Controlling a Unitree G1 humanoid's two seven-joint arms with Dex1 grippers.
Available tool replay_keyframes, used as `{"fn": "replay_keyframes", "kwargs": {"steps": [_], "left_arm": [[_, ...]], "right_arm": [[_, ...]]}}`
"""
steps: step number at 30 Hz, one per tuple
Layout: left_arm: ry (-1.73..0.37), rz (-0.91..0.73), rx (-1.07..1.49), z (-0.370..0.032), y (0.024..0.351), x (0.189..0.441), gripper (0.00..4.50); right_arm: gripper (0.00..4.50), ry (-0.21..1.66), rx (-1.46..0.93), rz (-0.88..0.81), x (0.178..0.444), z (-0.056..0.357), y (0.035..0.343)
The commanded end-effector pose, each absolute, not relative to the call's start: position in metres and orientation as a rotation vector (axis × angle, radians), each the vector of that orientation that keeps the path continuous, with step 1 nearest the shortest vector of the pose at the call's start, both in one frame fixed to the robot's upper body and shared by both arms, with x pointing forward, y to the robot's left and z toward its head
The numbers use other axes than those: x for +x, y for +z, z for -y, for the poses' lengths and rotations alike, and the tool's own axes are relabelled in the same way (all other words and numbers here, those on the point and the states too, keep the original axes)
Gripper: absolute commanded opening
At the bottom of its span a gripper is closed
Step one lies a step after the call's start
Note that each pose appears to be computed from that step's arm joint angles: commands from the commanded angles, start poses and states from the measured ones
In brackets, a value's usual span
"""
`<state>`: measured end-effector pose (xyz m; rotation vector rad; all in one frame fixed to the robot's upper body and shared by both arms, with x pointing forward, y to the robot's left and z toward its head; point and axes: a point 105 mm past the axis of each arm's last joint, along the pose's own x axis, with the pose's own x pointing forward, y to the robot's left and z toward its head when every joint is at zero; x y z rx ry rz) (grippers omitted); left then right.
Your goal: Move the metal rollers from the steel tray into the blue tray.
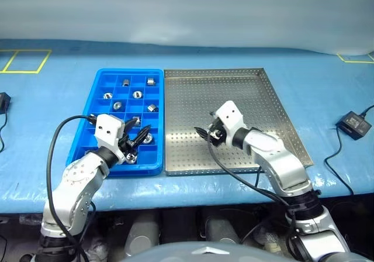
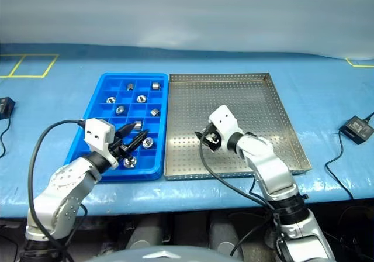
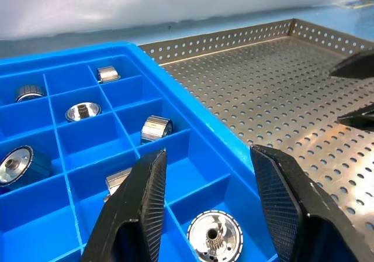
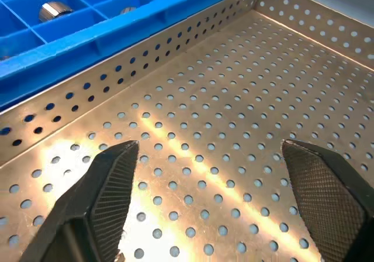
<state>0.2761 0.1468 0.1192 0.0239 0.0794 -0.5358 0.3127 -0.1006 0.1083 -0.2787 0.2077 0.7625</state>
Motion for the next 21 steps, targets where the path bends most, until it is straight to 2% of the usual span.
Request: {"fn": "replay_keyframes", "kwargs": {"steps": [1, 4, 21], "left_arm": [[-0.572, -0.003, 0.012, -0.144, 0.133, 0.276, 3.03], [-0.51, 0.021, 0.001, -0.15, 0.137, 0.284, 3.92], [-0.573, -0.036, 0.043, -0.143, 0.132, 0.282, 3.92]], "right_arm": [[4.5, 0.826, -0.326, -0.136, 0.304, 0.1, 0.125], [4.5, 0.841, -0.346, -0.134, 0.301, 0.1, 0.126], [4.5, 0.871, -0.346, -0.142, 0.296, 0.098, 0.124]]}}
